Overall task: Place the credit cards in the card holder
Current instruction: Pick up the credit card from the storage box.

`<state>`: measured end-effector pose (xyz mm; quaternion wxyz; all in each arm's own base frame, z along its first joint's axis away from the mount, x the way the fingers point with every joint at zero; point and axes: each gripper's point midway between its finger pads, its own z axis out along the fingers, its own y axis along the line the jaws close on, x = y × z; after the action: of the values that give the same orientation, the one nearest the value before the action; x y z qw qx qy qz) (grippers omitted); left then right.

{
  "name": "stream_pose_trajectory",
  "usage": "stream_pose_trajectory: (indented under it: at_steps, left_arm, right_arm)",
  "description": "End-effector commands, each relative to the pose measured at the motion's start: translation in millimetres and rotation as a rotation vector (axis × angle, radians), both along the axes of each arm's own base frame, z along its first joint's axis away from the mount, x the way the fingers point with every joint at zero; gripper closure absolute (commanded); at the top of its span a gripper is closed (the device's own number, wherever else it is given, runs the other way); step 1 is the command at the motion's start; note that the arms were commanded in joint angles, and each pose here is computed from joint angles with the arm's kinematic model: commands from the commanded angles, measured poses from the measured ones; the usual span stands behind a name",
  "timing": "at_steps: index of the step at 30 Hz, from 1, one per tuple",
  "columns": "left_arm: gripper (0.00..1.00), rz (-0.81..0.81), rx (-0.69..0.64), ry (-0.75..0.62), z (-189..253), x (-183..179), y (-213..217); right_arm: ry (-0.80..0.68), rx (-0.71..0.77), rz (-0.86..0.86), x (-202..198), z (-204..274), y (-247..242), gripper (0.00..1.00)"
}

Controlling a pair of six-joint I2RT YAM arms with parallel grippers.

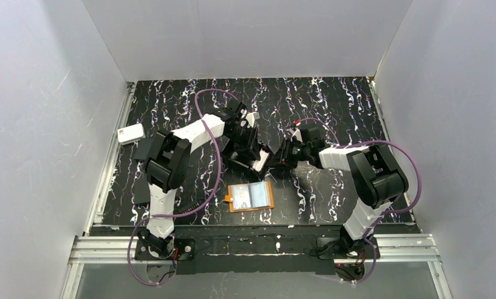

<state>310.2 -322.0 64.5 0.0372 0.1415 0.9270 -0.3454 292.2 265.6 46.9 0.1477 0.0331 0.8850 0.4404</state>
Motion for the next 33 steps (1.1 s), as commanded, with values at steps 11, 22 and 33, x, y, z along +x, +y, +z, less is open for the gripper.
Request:
stream_pose_trajectory:
  at_steps: [11,22,33]
  left_arm:
    - [0.95,-0.069,-0.089,-0.04,43,-20,-18]
    - [1.0,-0.047,0.088,-0.146,48,-11,11]
    - [1.0,-0.006,0.208,-0.258,72,4,30]
  right_arm:
    - [-0.058,0.009,0.009,12,8,10,0.7]
    - [-0.069,-0.003,0.002,15,9,10,0.7]
    - [-0.082,-0.031,0.007,19,10,11,0.69]
